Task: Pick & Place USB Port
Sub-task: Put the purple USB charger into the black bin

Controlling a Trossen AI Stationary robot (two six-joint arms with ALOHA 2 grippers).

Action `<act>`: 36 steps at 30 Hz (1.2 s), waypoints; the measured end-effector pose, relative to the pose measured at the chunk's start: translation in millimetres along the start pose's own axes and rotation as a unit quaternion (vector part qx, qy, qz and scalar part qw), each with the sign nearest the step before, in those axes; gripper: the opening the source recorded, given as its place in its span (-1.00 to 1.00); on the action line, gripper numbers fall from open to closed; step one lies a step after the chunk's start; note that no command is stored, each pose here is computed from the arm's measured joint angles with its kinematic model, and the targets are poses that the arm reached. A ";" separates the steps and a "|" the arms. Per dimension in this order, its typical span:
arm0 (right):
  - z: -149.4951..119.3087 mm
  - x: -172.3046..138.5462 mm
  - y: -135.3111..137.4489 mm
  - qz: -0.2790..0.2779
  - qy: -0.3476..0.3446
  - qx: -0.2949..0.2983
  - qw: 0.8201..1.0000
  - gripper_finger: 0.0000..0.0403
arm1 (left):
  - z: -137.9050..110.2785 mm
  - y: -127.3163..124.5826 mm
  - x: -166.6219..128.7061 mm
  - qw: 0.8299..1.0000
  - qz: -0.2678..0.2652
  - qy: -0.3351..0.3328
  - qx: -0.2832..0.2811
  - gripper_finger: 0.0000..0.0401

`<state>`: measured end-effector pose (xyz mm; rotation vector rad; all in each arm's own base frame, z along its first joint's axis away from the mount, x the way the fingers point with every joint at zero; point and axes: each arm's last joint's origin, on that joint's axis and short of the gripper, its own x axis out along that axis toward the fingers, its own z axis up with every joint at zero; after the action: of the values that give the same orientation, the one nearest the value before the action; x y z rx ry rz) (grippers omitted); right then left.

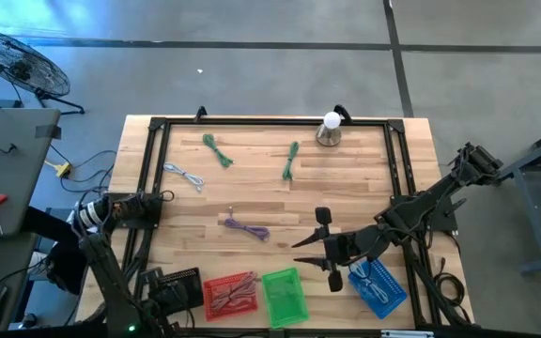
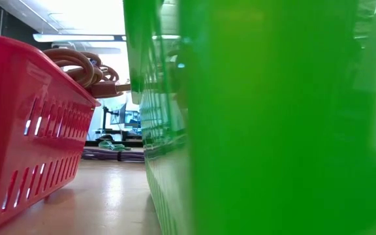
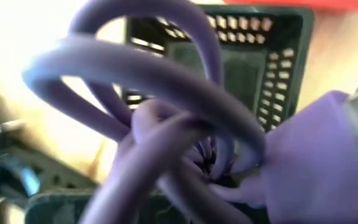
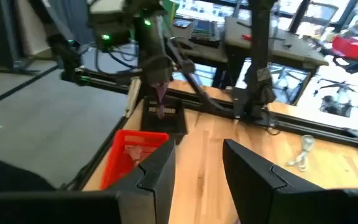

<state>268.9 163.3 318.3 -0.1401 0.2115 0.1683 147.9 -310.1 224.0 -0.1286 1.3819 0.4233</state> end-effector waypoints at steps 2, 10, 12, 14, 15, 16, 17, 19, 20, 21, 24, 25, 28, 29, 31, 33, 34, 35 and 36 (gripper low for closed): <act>-0.8 0.0 0.3 0.006 0.004 0.005 1.000 -0.37 | 1.9 -2.3 12.1 1.000 -0.013 0.017 0.008 -0.91; -3.4 -0.1 0.5 0.008 0.017 0.005 1.000 -0.37 | 10.4 6.8 29.4 1.000 0.027 0.015 0.006 -0.61; -3.6 -0.1 0.5 0.008 0.018 0.004 1.000 -0.37 | 13.6 6.3 30.0 1.000 0.023 0.014 0.001 -0.46; -3.9 -0.1 0.5 0.008 0.019 0.004 1.000 -0.37 | 16.1 7.2 29.7 1.000 0.027 0.015 -0.003 -0.32; -4.1 -0.1 0.5 0.008 0.020 0.003 1.000 -0.37 | 17.7 7.3 29.7 1.000 0.026 0.015 -0.006 -0.26; -4.2 -0.1 0.5 0.008 0.020 0.001 1.000 -0.37 | 19.5 7.6 29.8 1.000 0.026 0.016 -0.008 -0.20; -4.2 -0.1 0.5 0.008 0.020 -0.001 1.000 -0.37 | 21.4 8.0 30.2 0.999 0.027 0.017 -0.009 -0.14; -4.2 -0.1 0.5 0.008 0.020 -0.008 1.000 -0.37 | 24.7 9.1 30.6 0.999 0.030 0.019 -0.005 -0.06; -4.2 -0.1 0.4 0.006 0.020 -0.010 1.000 -0.37 | 27.1 10.4 29.4 0.999 0.036 0.022 -0.003 -0.03; -4.3 0.0 0.0 0.002 0.021 -0.013 1.000 -0.37 | 30.2 12.2 27.3 0.999 0.044 0.025 -0.001 -0.02; -4.8 0.0 -0.3 -0.001 0.024 -0.020 1.000 -0.37 | 42.3 19.9 15.2 0.996 0.078 0.033 -0.004 -0.03; -4.9 0.0 -0.3 -0.001 0.024 -0.023 0.999 -0.37 | 46.8 22.9 8.8 0.995 0.091 0.033 -0.005 -0.04; -4.9 0.0 -0.4 -0.001 0.024 -0.025 0.999 -0.37 | 63.7 28.1 -9.8 0.996 0.086 0.012 0.003 -0.08; -5.0 0.0 -0.4 -0.001 0.024 -0.027 0.999 -0.37 | 69.5 29.5 -14.1 0.997 0.072 0.001 0.024 -0.10; -5.2 0.0 -0.4 -0.001 0.025 -0.035 0.999 -0.37 | 82.7 36.4 -25.8 0.996 0.068 -0.026 0.048 -0.13; -6.1 0.0 -0.4 -0.001 0.029 -0.040 0.999 -0.37 | 99.3 45.4 -31.7 0.993 0.063 -0.045 0.085 -0.16; -6.3 0.0 -0.5 -0.001 0.030 -0.041 0.999 -0.37 | 104.9 50.3 -33.2 0.991 0.068 -0.053 0.106 -0.17; -6.7 0.2 -1.0 -0.002 0.032 -0.041 0.999 -0.37 | 112.6 55.9 -33.4 0.988 0.076 -0.058 0.124 -0.18; -7.5 0.5 -1.8 -0.002 0.036 -0.042 0.998 -0.37 | 122.8 61.8 -32.3 0.985 0.085 -0.059 0.140 -0.19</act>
<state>268.1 160.4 311.1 -0.2304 0.2766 0.1679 234.6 -219.4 288.9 0.2435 1.3251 0.3662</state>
